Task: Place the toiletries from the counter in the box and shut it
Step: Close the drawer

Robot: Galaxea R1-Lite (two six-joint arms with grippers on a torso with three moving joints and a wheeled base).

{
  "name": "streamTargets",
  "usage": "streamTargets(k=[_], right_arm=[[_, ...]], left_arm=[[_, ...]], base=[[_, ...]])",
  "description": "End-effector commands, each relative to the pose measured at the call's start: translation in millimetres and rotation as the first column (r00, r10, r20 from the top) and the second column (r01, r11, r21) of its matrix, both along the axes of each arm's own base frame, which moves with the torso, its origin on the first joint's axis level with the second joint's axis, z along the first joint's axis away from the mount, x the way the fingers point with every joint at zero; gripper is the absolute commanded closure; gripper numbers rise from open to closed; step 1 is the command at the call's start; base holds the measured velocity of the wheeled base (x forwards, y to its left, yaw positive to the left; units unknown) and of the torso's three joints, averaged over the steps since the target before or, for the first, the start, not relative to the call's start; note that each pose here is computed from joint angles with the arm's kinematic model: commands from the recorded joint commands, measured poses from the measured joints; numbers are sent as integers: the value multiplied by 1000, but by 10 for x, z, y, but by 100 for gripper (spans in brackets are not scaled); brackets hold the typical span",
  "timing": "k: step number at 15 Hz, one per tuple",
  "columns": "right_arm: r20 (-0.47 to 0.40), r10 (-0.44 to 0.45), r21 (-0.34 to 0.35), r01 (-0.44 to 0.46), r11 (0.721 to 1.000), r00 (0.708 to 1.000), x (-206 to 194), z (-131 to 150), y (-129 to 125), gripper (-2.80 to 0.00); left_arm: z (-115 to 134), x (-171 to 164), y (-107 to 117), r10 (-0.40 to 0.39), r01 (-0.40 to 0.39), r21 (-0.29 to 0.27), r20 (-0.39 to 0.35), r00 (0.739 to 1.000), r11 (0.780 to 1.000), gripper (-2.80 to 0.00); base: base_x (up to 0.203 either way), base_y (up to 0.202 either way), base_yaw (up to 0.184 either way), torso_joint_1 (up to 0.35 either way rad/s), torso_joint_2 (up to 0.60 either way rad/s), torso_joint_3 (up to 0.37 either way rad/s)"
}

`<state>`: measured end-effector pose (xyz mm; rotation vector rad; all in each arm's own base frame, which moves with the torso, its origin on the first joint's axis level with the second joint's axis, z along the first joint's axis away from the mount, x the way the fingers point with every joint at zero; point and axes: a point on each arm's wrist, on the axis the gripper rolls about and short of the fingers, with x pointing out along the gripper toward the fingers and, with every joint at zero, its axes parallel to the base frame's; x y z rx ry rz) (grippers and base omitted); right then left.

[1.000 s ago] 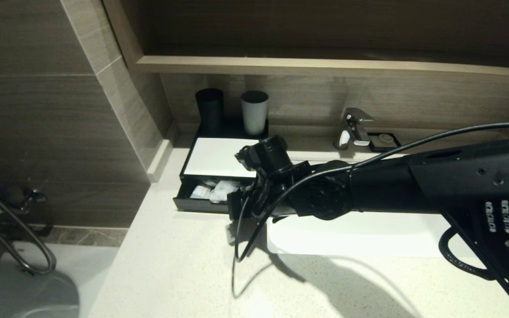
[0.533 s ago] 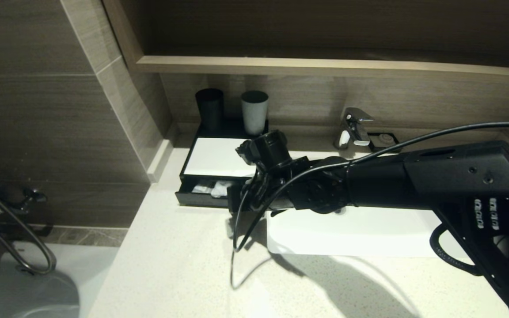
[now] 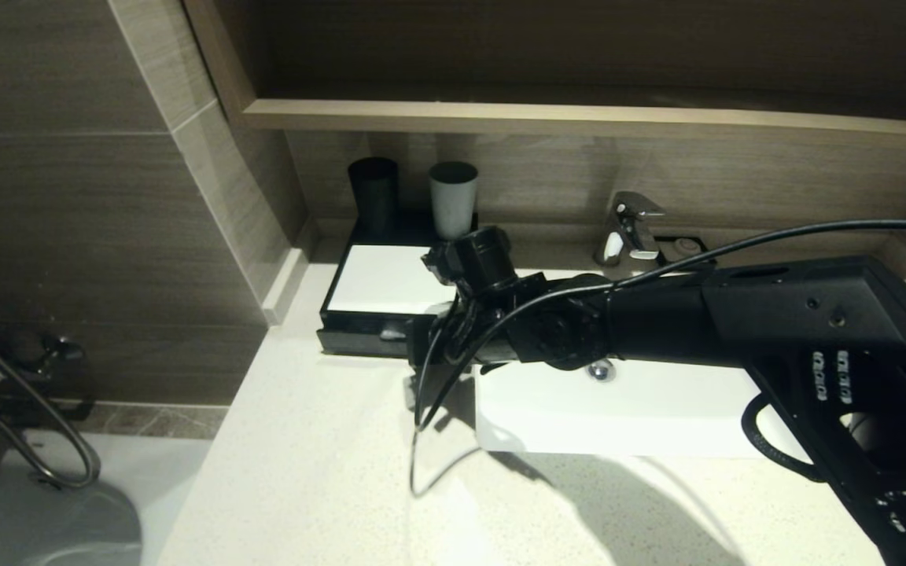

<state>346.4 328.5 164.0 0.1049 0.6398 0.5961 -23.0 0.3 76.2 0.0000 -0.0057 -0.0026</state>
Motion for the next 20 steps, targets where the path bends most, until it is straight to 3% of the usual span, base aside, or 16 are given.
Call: streamTargets(k=[1,15,20], right_arm=[[-1,-14,0,14,1000,1000,63,-32,-22,0],[18,-48,7,48,999,999,232,-20,-101,0],[17,-23,14,23,1000,1000,69,157,-83,0]], left_arm=[[0,0,0,1,-1,0,0,1000,1000,0],[0,0,0,1,-1,0,0,1000,1000,0],[0,0,0,1,-1,0,0,1000,1000,0]], base=[[0,0,0,0,0,0],[0,0,0,0,0,0],[0,0,0,0,0,0]])
